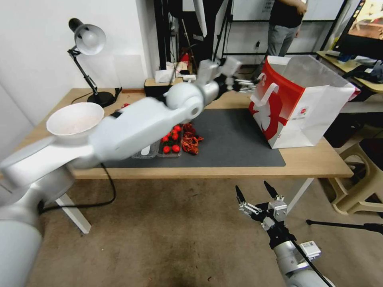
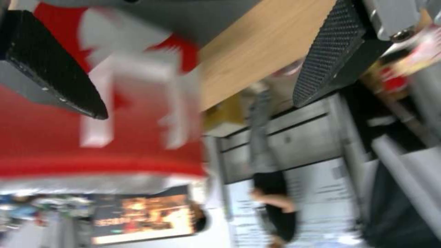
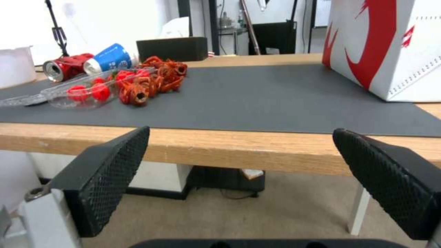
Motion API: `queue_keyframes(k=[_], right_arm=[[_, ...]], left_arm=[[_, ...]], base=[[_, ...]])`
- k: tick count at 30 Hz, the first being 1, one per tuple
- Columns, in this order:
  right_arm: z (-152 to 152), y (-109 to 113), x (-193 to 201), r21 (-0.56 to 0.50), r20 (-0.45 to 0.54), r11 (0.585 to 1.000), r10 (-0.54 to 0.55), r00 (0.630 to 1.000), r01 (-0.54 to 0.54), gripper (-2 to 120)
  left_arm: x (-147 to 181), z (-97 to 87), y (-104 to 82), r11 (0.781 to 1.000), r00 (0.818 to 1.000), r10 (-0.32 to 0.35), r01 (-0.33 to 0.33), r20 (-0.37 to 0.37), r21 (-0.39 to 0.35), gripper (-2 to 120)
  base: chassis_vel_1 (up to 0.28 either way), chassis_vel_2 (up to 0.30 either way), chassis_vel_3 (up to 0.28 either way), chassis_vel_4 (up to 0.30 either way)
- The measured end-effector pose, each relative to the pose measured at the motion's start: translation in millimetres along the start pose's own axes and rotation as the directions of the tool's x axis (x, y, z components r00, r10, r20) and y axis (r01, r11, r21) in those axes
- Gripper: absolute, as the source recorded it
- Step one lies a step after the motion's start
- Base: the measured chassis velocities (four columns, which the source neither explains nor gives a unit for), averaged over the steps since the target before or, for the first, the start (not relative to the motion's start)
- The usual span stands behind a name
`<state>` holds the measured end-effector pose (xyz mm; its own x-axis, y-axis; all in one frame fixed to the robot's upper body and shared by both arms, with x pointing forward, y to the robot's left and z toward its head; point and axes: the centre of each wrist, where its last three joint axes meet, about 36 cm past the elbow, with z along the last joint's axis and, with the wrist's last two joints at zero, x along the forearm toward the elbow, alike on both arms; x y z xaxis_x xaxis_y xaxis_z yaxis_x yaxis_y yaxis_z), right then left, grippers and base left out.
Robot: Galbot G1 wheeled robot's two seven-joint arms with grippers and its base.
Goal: Pick up the trash from the table and place it into the takeout bag.
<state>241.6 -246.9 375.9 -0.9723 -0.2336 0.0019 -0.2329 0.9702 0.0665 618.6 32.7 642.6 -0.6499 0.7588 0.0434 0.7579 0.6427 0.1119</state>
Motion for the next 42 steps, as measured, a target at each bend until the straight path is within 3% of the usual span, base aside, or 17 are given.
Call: queue_keyframes(k=[1, 4, 5, 7, 9, 10, 12, 19, 21, 26, 30, 31, 34, 35, 38, 39, 42], right_arm=[[0, 0, 0, 0.000, 0.000, 1.000, 0.000, 1.000, 0.000, 100], [0, 0, 1, 0.001, -0.001, 1.000, -0.001, 1.000, 0.001, 100], [0, 0, 1, 0.001, -0.001, 1.000, -0.001, 1.000, 0.001, 100], [-1, -1, 1, 0.003, 0.000, 1.000, -0.002, 1.000, 0.002, 100], [-2, -1, 1, 0.005, 0.000, 1.000, -0.007, 1.000, 0.007, 100], [-2, -1, 1, 0.005, 0.000, 1.000, -0.007, 1.000, 0.007, 100], [-1, 1, 1, 0.004, -0.001, 1.000, -0.011, 1.000, 0.011, 100], [-1, 2, 0, 0.005, -0.004, 1.000, -0.017, 1.000, 0.017, 100], [-2, 2, 0, 0.007, -0.003, 1.000, -0.019, 1.000, 0.019, 100], [-3, 2, 0, 0.007, -0.001, 1.000, -0.020, 1.000, 0.020, 100], [-4, 2, 0, 0.007, 0.001, 1.000, -0.021, 1.000, 0.021, 100], [-4, 2, 0, 0.007, 0.001, 1.000, -0.021, 1.000, 0.021, 100], [-4, 3, 0, 0.006, 0.000, 1.000, -0.021, 1.000, 0.021, 100], [-4, 3, 0, 0.006, 0.000, 1.000, -0.021, 1.000, 0.021, 100], [-4, 3, 0, 0.006, 0.000, 1.000, -0.022, 1.000, 0.022, 100], [-4, 3, 0, 0.006, 0.000, 1.000, -0.022, 1.000, 0.022, 100], [-4, 4, 1, 0.005, 0.000, 1.000, -0.023, 1.000, 0.023, 100]], left_arm=[[0, 0.0, 0.0, 1.000, 1.000, 0.000, 0.000, 0.000, 0.000, 100], [51, 30.7, 7.7, 0.992, 0.992, -0.120, 0.118, 0.033, 0.053, 100], [51, 30.7, 7.7, 0.992, 0.992, -0.120, 0.118, 0.033, 0.053, 100], [100, 66.2, 14.6, 0.973, 0.976, -0.217, 0.213, 0.034, 0.085, 100], [146, 94.5, 10.9, 0.954, 0.960, -0.274, 0.263, 0.060, 0.146, 100], [146, 94.5, 10.9, 0.954, 0.960, -0.274, 0.263, 0.060, 0.146, 100], [178, 115.3, 3.4, 0.934, 0.945, -0.318, 0.296, 0.084, 0.201, 100], [238, 140.8, -6.7, 0.893, 0.910, -0.405, 0.373, 0.091, 0.252, 100], [269, 161.9, -22.7, 0.865, 0.888, -0.455, 0.423, 0.069, 0.270, 100], [292, 174.0, -34.1, 0.841, 0.858, -0.506, 0.470, 0.084, 0.269, 100], [323, 196.9, -57.9, 0.789, 0.801, -0.594, 0.559, 0.082, 0.255, 100], [323, 196.9, -57.9, 0.789, 0.801, -0.594, 0.559, 0.082, 0.255, 100], [342, 210.7, -76.6, 0.751, 0.759, -0.647, 0.615, 0.081, 0.239, 100], [342, 210.7, -76.6, 0.751, 0.759, -0.647, 0.615, 0.081, 0.239, 100], [357, 225.7, -92.8, 0.697, 0.698, -0.711, 0.684, 0.083, 0.214, 100], [357, 225.7, -92.8, 0.697, 0.698, -0.711, 0.684, 0.083, 0.214, 100], [370, 244.7, -112.4, 0.661, 0.656, -0.749, 0.731, 0.093, 0.170, 100]], base=[[0.000, 0.000, 0.000, 0.000], [0.000, 0.000, 0.000, 0.000], [0.000, 0.000, 0.000, 0.000], [0.000, 0.000, 0.000, 0.000], [0.000, 0.000, 0.000, 0.000], [0.000, 0.000, 0.000, 0.000], [0.000, 0.000, 0.000, 0.000], [0.000, 0.000, 0.000, 0.000], [0.000, 0.000, 0.000, 0.000], [0.000, 0.000, 0.000, 0.000], [0.000, 0.000, 0.000, 0.000], [0.000, 0.000, 0.000, 0.000], [0.000, 0.000, 0.000, 0.000], [0.000, 0.000, 0.000, 0.000], [0.000, 0.000, 0.000, 0.000], [0.000, 0.000, 0.000, 0.000], [0.000, 0.000, 0.000, 0.000]])
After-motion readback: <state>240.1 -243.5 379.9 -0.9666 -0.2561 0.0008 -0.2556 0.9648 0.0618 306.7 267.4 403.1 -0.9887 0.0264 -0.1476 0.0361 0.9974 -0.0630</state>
